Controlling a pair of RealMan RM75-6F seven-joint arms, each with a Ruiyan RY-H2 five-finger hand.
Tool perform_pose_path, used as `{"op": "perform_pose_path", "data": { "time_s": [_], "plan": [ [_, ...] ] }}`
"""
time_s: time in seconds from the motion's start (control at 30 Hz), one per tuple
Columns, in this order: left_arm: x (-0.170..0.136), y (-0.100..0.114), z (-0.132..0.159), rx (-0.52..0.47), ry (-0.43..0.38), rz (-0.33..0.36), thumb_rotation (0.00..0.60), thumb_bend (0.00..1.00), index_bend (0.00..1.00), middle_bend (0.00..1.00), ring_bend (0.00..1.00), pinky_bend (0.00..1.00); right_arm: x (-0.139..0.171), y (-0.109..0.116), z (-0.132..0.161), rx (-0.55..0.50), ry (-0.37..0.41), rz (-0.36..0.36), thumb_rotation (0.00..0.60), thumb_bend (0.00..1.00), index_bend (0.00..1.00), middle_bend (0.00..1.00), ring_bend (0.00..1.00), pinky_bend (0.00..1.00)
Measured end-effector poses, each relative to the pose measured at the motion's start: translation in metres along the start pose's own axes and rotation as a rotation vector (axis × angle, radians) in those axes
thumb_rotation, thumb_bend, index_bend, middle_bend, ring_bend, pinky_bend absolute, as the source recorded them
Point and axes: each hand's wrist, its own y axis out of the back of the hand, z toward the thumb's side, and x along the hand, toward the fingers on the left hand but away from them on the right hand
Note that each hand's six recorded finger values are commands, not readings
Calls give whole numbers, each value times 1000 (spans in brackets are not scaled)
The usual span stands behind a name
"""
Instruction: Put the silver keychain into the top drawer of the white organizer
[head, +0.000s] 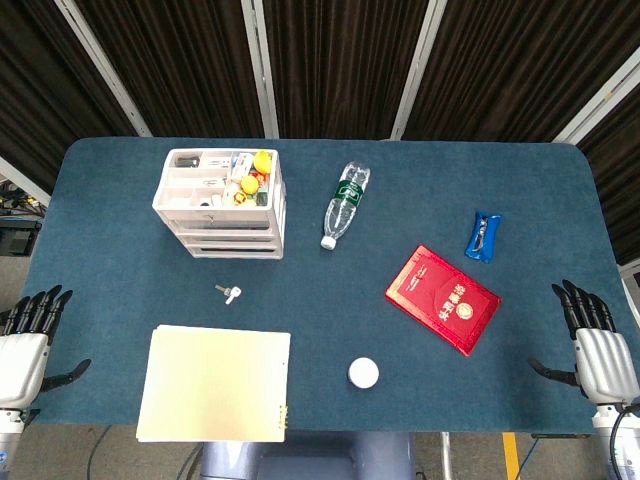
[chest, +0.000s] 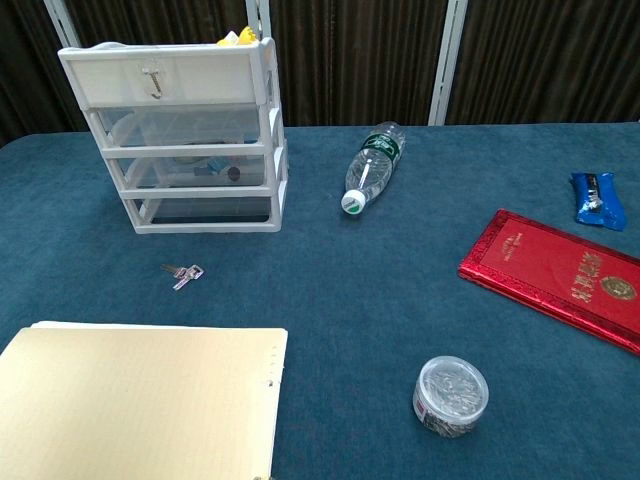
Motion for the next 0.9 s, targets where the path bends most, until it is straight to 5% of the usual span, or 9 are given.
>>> {"op": "perform_pose_path", "data": {
  "time_s": [0.53, 0.6, 0.67, 0.77, 0.9],
  "plan": [
    [4, -1, 6, 9, -16, 1, 568, 239, 0, 17, 3, 12, 0, -1, 1, -10, -5, 8, 600, 0, 0, 0, 0, 0],
    [6, -2, 8, 9, -23, -2, 565, 274, 16, 167, 103, 127, 0, -1, 1, -13, -7, 8, 600, 0, 0, 0, 0, 0],
    [12, 0, 13, 18, -43, 3, 562, 285, 84, 447, 368, 350, 0, -1, 1, -14, -9, 8, 600, 0, 0, 0, 0, 0],
    [27, 4, 26, 34, -89, 20, 568, 292, 209, 715, 647, 531, 0, -1, 0, -14, -11, 7, 600, 0, 0, 0, 0, 0],
    [50, 0, 48, 48, -146, 5, 582, 314, 391, 939, 850, 703, -1, 0, -1, -19, -14, 4, 600, 0, 0, 0, 0, 0]
  ]
}}
